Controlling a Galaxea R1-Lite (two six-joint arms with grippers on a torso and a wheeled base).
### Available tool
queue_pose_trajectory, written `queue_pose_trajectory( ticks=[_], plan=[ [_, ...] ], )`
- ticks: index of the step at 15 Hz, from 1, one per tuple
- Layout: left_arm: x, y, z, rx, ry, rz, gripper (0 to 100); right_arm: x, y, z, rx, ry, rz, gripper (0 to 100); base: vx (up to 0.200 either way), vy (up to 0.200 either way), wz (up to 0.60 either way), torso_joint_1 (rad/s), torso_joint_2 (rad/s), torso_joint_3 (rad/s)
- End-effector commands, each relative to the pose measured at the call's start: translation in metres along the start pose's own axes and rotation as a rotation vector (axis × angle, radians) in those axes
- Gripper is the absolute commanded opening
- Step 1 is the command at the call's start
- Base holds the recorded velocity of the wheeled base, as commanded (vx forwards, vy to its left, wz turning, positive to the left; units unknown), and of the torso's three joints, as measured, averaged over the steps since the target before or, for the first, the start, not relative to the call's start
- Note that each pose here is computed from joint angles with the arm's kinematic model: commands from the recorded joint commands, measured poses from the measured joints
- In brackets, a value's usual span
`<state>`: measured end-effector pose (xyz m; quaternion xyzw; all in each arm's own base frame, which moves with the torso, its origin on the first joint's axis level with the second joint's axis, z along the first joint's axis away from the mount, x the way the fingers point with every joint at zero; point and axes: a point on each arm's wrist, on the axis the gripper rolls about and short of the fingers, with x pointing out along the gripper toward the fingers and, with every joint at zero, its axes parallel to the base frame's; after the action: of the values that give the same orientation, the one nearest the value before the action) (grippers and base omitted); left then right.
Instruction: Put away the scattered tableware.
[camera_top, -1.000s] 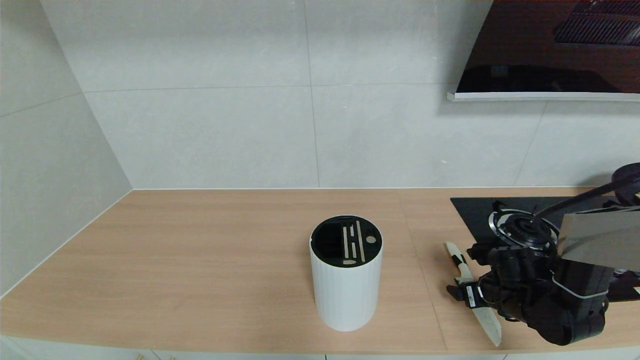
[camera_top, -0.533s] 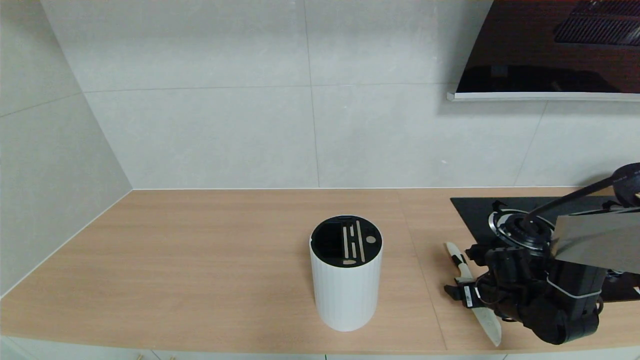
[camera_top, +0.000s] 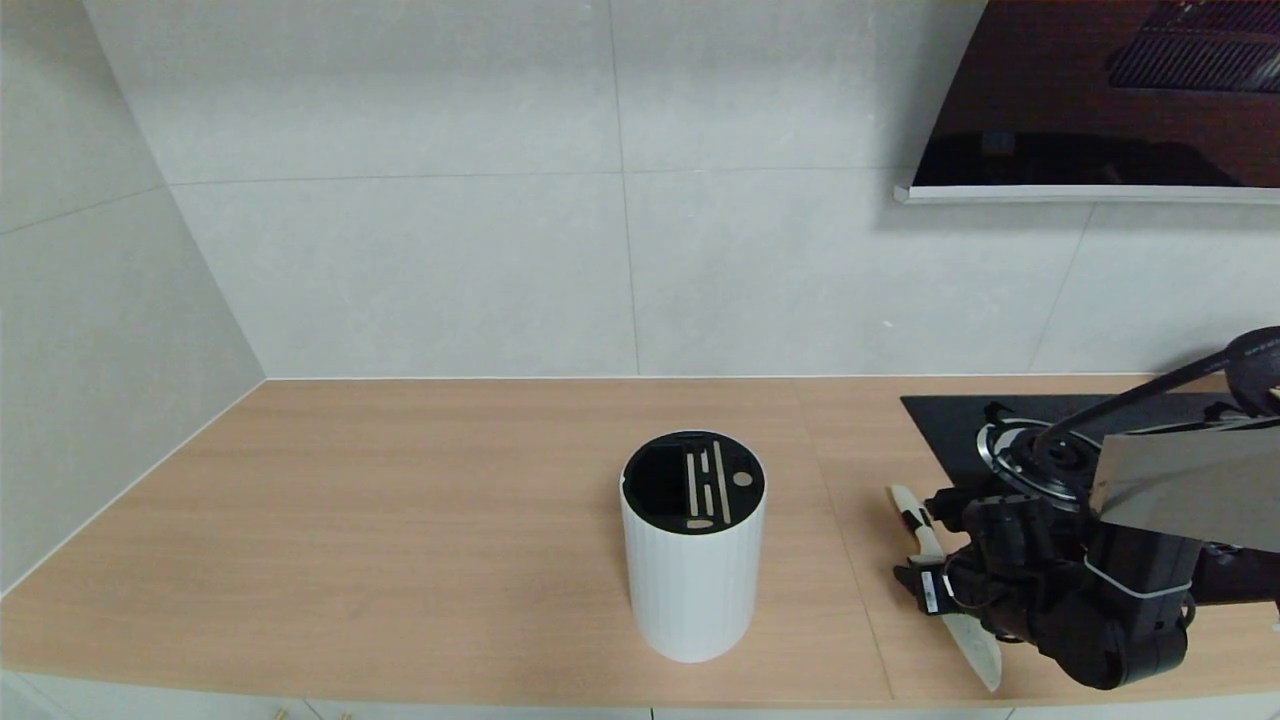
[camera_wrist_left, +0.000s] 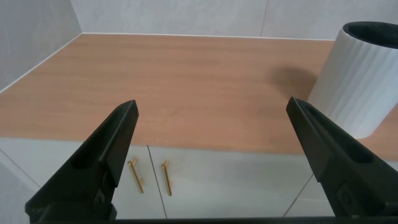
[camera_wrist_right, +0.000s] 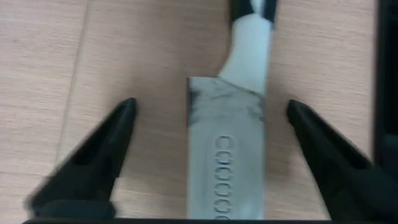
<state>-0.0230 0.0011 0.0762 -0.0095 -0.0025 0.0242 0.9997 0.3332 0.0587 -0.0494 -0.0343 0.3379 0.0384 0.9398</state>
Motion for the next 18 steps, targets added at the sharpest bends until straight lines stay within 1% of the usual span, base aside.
queue_pose_trajectory(
  ticks=[1, 9, 12, 13, 14, 15, 16, 17, 18],
  plan=[
    [0.000, 0.000, 0.000, -0.001, 0.000, 0.001, 100, 0.002, 0.000, -0.004, -0.004, 0.018, -0.002, 0, 0.000, 0.000, 0.00, 0.000, 0.00, 0.000],
    [0.000, 0.000, 0.000, 0.001, 0.000, 0.001, 100, -0.001, 0.000, -0.004, -0.005, 0.018, -0.002, 0, 0.000, 0.000, 0.00, 0.000, 0.00, 0.000],
    [0.000, 0.000, 0.000, 0.004, 0.000, 0.001, 100, -0.018, -0.001, 0.011, 0.001, -0.031, -0.001, 0, 0.000, 0.000, 0.00, 0.000, 0.00, 0.000],
    [0.000, 0.000, 0.000, 0.005, 0.000, 0.001, 100, -0.036, -0.002, 0.027, 0.005, -0.090, 0.000, 0, 0.000, 0.000, 0.00, 0.000, 0.00, 0.000],
    [0.000, 0.000, 0.000, 0.005, 0.000, 0.001, 100, -0.046, -0.003, 0.035, 0.008, -0.124, 0.000, 0, 0.000, 0.000, 0.00, 0.000, 0.00, 0.000],
    [0.000, 0.000, 0.000, 0.010, -0.002, 0.001, 100, -0.063, -0.004, 0.049, 0.013, -0.182, 0.001, 0, 0.000, 0.000, 0.00, 0.000, 0.00, 0.000],
    [-0.001, 0.000, 0.006, 0.022, -0.040, -0.003, 100, -0.081, -0.006, 0.065, 0.020, -0.251, 0.001, 0, 0.000, 0.000, 0.00, 0.000, 0.00, 0.000],
    [-0.007, -0.001, 0.026, 0.027, -0.118, -0.035, 100, -0.100, -0.007, 0.082, 0.024, -0.318, 0.002, 0, 0.000, 0.000, 0.00, 0.000, 0.00, 0.000],
    [-0.010, -0.003, 0.048, 0.034, -0.123, -0.125, 100, -0.121, -0.006, 0.102, 0.028, -0.391, 0.009, 0, 0.000, 0.000, 0.00, 0.000, 0.00, 0.000]
  ],
)
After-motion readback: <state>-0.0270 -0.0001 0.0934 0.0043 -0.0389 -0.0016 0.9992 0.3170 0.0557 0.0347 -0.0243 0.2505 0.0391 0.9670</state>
